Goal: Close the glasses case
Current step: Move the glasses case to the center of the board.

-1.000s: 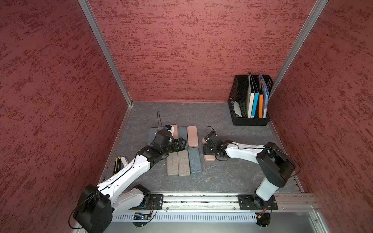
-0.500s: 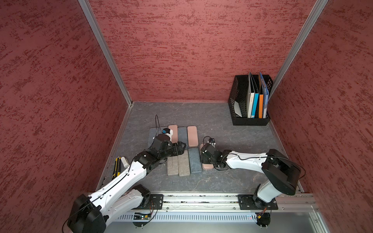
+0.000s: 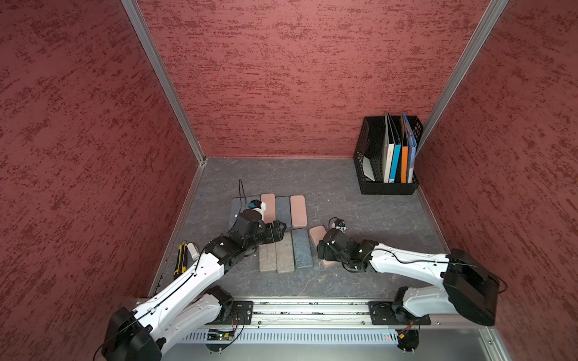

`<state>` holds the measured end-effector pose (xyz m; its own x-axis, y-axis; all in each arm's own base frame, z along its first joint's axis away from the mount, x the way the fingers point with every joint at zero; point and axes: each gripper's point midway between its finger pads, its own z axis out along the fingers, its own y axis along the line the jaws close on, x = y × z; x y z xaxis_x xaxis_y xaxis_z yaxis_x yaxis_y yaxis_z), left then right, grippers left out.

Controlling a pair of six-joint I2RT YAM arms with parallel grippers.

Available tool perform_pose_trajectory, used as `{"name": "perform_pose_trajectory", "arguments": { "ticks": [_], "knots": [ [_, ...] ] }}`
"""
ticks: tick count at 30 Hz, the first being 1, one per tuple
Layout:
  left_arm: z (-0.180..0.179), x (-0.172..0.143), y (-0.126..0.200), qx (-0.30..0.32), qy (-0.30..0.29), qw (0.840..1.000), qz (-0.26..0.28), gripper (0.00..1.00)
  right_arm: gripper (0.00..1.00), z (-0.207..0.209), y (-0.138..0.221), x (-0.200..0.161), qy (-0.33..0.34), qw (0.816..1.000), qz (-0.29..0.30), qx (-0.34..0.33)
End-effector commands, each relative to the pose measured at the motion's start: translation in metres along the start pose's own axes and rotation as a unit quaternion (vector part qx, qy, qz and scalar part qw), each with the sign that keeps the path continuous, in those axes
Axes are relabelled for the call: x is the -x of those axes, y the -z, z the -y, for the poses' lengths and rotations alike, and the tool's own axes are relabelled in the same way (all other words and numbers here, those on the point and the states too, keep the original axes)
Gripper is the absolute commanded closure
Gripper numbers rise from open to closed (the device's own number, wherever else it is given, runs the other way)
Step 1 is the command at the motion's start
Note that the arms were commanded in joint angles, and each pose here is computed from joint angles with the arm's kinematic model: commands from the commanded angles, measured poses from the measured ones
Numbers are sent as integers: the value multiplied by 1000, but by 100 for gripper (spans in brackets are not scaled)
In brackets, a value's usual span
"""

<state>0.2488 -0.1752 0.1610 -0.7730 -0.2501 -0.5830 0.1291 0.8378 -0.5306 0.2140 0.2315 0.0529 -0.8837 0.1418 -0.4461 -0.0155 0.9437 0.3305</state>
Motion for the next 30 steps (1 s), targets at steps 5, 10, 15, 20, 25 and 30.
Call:
{"name": "perform_pose_trajectory", "arguments": {
  "ticks": [5,10,15,20,25,30],
  "knots": [
    [-2,-2,5,1,0,1000,6,14,6,12,3,-5,-36,998,-17,40],
    [-4,-2,10,3,-1,1000,13,14,15,24,-2,10,-80,992,-12,98],
    [-4,-3,11,2,-1,1000,13,14,27,-2,-7,27,-60,984,-19,166],
    [-5,-2,15,3,-2,1000,16,13,40,-9,-23,20,-56,981,-40,180],
    [-5,-1,21,4,-4,1000,22,14,52,-16,-29,6,-78,971,-50,220],
    [-8,-1,23,8,-4,1000,24,13,52,-22,-42,-14,-76,971,-74,214]
  ]
}}
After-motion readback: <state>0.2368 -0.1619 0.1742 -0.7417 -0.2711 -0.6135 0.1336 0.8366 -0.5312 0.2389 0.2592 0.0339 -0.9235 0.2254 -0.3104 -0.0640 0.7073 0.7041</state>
